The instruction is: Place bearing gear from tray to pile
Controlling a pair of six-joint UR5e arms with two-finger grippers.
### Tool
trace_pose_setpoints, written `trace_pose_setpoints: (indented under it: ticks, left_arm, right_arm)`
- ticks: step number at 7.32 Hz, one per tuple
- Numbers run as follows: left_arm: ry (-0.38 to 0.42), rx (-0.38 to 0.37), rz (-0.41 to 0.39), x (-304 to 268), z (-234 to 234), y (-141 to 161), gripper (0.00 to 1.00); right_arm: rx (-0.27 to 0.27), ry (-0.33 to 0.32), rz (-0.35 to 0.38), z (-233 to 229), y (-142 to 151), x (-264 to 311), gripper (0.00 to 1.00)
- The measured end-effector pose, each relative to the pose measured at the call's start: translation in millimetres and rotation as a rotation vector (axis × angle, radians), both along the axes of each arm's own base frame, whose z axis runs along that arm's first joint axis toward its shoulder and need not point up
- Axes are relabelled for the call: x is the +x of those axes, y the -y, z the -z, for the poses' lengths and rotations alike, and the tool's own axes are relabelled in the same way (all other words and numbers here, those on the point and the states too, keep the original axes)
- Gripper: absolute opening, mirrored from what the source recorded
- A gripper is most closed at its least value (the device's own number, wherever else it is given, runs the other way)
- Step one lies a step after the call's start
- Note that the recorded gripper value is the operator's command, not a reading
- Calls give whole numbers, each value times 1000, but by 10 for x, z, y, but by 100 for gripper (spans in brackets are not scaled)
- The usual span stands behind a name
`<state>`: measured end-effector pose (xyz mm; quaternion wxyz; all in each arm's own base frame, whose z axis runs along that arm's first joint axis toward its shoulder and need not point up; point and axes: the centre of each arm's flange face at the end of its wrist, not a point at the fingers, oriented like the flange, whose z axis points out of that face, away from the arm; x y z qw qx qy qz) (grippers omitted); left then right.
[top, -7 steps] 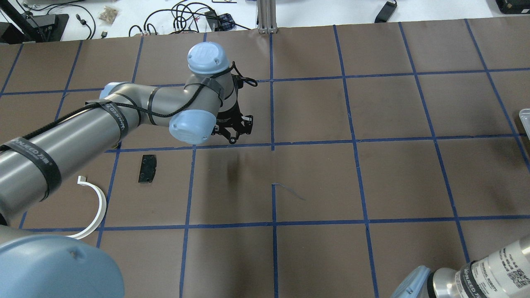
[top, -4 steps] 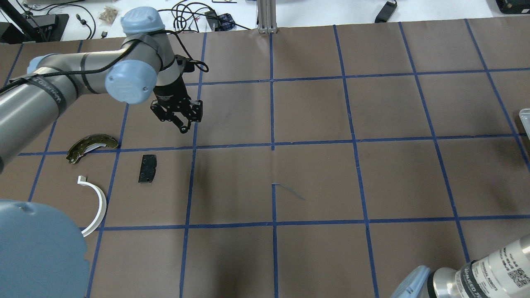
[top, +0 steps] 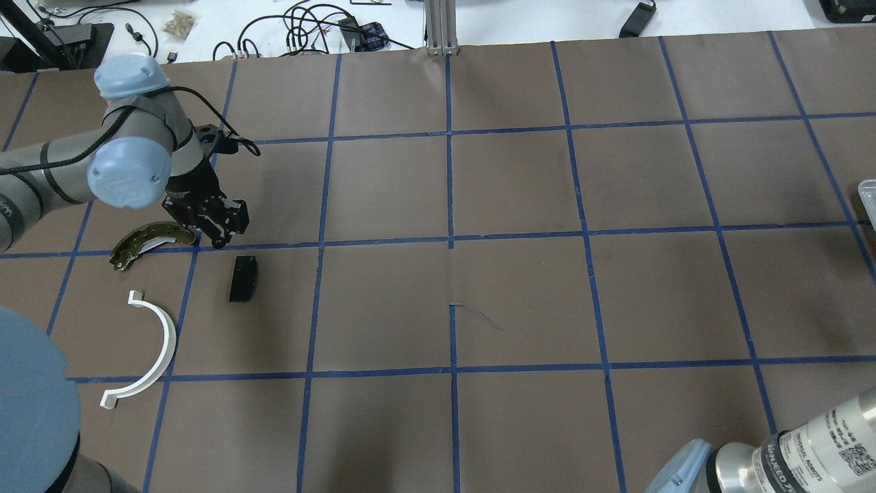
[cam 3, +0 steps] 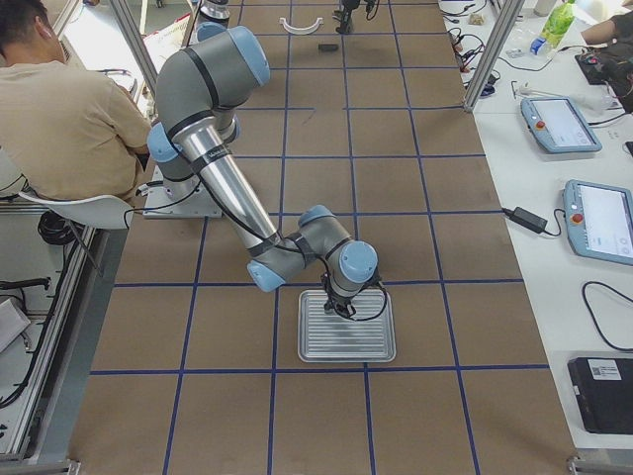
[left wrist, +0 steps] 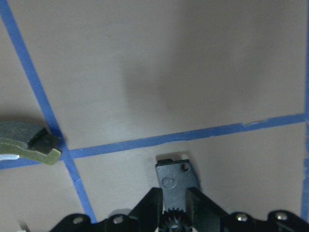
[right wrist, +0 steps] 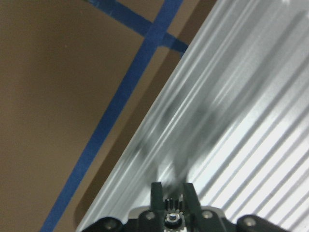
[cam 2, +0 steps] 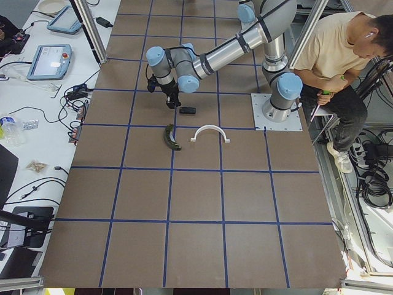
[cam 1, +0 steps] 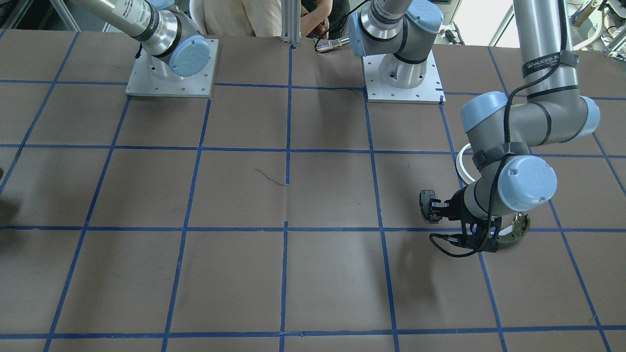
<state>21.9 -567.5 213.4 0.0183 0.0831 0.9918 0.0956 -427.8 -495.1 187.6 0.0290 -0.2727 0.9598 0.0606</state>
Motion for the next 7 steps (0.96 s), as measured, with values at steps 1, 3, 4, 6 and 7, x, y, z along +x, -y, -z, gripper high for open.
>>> trace_pose_setpoints:
  ticks: [1,3,4,6,7]
  left_arm:
    - [6,-37,2,108,131,-150,0]
    - [2,-80,-9,371,241,-288,0]
    - [-16,-90,-20,406,261,-309,0]
    - [-49,-101,-39,358,261,-328,0]
    - [-60,-105,-50,340,257,-328,1]
  right_arm:
    - [26,-24,-5,-37,-22,-22,0]
    - [27,-60,-14,-262,-22,13,0]
    - [9,-78,-25,-439,34,110,0]
    - [-31,-103,-48,-709,364,630,0]
    - [-49,-92,-39,-812,573,1054,0]
